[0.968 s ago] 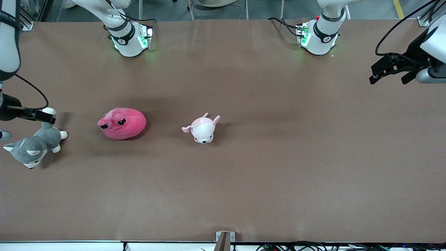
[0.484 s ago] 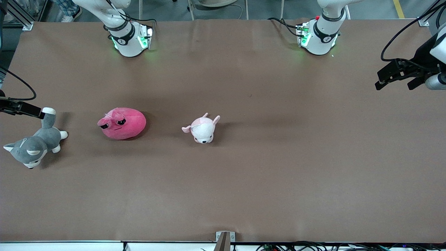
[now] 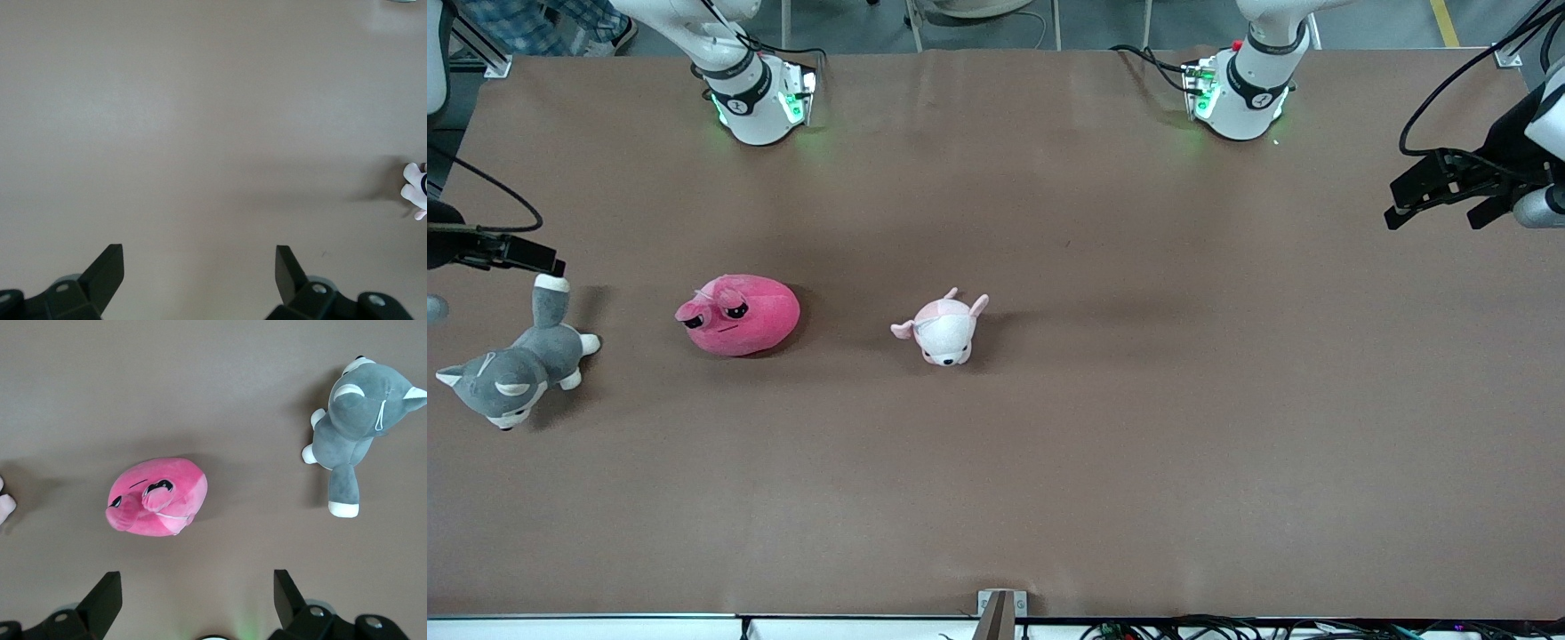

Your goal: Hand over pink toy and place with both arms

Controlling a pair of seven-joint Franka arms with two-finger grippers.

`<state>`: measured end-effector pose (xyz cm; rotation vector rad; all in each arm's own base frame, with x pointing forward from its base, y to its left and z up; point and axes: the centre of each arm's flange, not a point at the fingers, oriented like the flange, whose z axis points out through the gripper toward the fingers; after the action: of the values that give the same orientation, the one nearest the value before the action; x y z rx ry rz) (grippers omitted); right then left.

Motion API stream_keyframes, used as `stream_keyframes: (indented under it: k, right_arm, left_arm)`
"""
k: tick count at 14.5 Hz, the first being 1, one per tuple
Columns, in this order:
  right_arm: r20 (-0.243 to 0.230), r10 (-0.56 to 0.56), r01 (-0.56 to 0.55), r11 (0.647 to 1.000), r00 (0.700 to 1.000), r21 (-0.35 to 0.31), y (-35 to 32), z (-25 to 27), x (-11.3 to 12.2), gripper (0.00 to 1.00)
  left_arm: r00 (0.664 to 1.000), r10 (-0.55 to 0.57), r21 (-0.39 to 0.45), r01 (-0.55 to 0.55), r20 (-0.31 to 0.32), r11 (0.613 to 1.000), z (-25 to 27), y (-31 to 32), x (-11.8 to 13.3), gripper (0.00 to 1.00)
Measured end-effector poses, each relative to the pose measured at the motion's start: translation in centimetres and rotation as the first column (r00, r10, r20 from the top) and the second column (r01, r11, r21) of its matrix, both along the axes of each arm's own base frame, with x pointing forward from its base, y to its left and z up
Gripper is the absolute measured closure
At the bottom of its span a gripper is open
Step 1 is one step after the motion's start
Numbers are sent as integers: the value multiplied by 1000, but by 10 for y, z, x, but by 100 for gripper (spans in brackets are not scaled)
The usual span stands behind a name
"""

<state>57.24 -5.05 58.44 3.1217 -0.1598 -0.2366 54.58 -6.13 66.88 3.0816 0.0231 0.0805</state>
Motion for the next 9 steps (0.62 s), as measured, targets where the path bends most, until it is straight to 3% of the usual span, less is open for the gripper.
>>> stream_keyframes:
  k: [9]
  right_arm:
    - [40, 9, -10, 1000, 999, 8, 8, 28, -68, 0]
  left_arm:
    - [1000, 15, -1, -15, -14, 1000, -8, 9, 6, 0]
